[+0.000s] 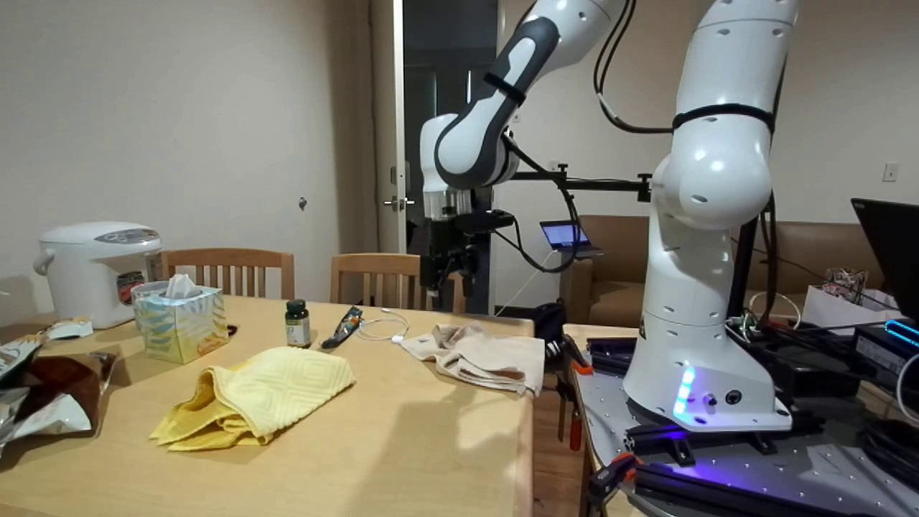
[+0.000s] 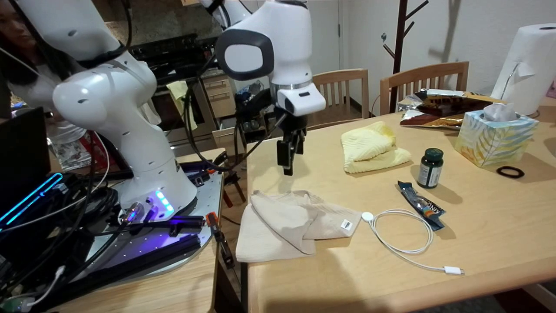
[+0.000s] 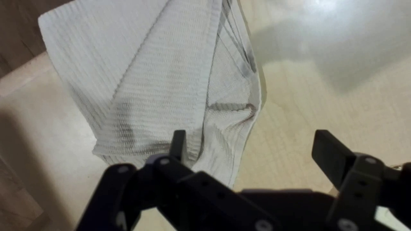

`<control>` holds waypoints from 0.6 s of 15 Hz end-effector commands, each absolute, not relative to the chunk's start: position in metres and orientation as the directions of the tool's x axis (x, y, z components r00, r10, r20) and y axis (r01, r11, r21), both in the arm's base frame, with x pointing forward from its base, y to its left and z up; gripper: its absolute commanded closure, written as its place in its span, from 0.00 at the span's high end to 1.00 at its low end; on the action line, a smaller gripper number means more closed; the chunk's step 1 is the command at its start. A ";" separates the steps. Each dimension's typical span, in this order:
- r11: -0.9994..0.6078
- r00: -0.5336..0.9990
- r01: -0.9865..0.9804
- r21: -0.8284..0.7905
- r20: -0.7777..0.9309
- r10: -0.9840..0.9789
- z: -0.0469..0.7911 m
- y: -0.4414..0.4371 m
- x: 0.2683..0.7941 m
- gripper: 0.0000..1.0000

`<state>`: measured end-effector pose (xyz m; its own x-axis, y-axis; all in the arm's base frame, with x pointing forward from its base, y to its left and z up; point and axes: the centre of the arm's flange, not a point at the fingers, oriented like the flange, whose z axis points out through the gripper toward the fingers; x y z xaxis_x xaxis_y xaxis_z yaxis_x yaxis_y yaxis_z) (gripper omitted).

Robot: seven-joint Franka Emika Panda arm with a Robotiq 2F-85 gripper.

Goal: Move the towel at the edge closer to the bottle

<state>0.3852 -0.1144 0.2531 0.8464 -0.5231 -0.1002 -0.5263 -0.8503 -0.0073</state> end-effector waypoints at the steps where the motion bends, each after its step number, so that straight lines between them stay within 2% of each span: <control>1: -0.802 0.802 -0.594 -0.072 -0.135 -0.582 0.220 -0.136 0.388 1.00; 6: -0.720 0.749 -0.661 -0.210 -0.122 -0.652 0.203 -0.146 0.383 1.00; 9: -0.700 0.731 -0.682 -0.212 -0.163 -0.663 0.195 -0.153 0.379 1.00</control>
<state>0.3779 -0.1430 0.2127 0.7317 -0.6661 -0.1449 -0.6809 -0.7039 -0.2022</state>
